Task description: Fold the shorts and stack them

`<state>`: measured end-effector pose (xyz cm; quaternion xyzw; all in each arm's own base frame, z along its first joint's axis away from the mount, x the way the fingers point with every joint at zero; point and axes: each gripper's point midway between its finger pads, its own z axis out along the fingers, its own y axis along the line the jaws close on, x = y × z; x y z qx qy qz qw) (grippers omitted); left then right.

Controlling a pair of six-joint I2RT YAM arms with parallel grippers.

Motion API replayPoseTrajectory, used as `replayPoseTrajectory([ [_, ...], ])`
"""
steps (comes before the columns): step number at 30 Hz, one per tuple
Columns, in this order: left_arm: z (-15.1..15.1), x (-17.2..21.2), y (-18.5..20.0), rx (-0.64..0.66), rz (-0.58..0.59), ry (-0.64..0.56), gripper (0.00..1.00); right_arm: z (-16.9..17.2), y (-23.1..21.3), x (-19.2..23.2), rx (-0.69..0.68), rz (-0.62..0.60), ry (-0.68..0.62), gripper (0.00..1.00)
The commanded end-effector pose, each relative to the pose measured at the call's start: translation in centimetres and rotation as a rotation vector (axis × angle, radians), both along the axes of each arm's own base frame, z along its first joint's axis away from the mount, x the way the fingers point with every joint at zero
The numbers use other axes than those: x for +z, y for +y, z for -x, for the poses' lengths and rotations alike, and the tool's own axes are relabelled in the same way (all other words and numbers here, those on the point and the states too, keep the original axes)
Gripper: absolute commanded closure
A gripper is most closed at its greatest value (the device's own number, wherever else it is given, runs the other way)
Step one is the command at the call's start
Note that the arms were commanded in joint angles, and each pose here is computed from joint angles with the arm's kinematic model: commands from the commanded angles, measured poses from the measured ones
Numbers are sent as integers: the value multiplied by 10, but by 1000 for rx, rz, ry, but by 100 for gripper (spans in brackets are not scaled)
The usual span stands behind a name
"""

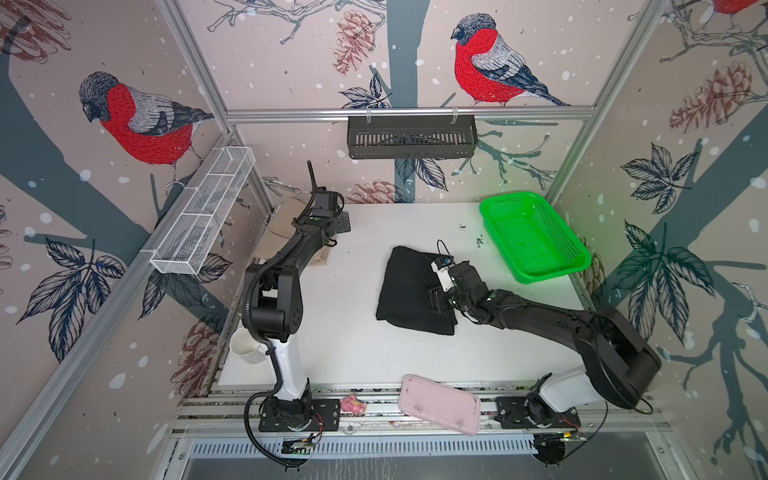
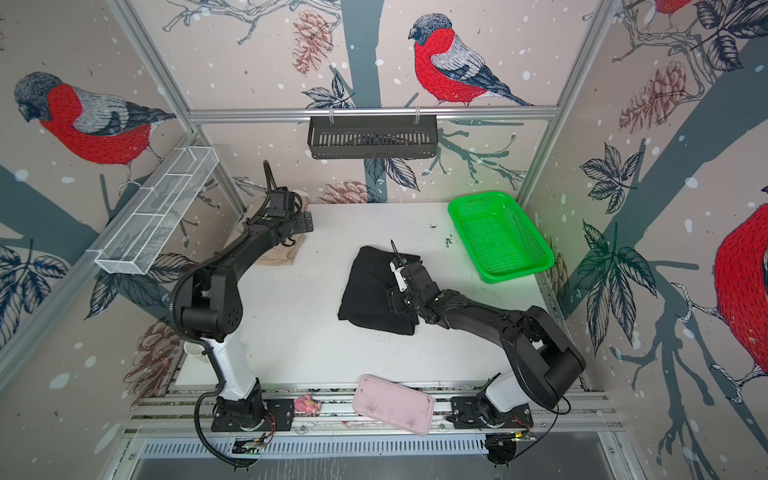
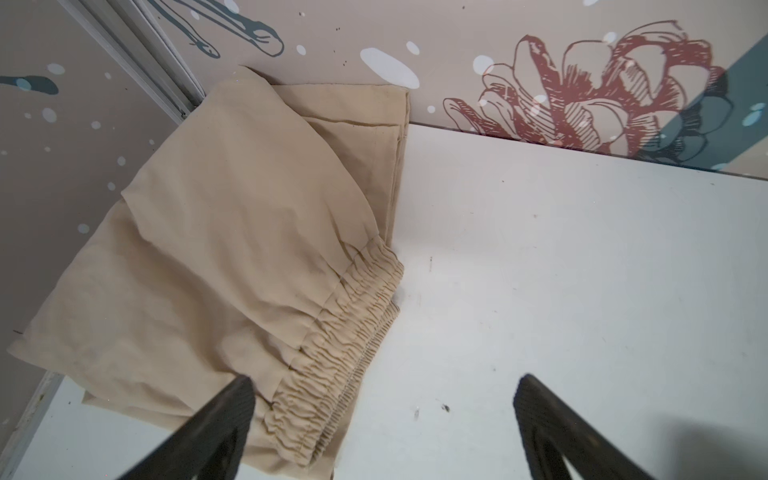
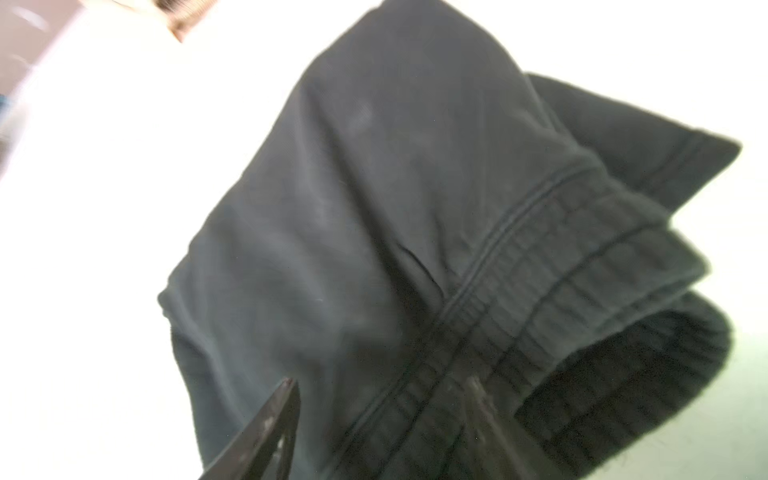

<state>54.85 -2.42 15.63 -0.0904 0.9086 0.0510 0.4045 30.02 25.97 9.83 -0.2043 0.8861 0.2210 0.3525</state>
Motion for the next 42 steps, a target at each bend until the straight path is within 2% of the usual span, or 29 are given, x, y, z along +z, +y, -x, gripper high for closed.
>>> replayPoseTrajectory([
  [1,-19,-12,21,22,-25,9,2,-4,-7,10,-31,-38,-15,30],
  [7,-40,-58,58,68,74,124,2,-2,-11,20,-25,-71,-34,25],
  [12,-47,-89,50,15,109,185,2,-5,-14,17,-40,-94,-6,21],
  [17,-36,-120,36,-17,197,261,2,-8,-21,18,-55,-114,0,21],
  [22,-9,-139,12,-38,341,342,2,-14,-33,17,-80,-127,2,20],
  [28,35,-134,-36,-88,560,326,2,-24,-53,4,-129,-135,64,19],
  [33,85,-121,-71,-111,617,331,2,-25,-69,0,-162,-167,108,17],
  [35,104,-115,-81,-97,680,318,2,-23,-72,1,-162,-196,118,15],
  [42,150,-93,-119,-122,785,268,2,-15,-69,-2,-119,-293,170,7],
])
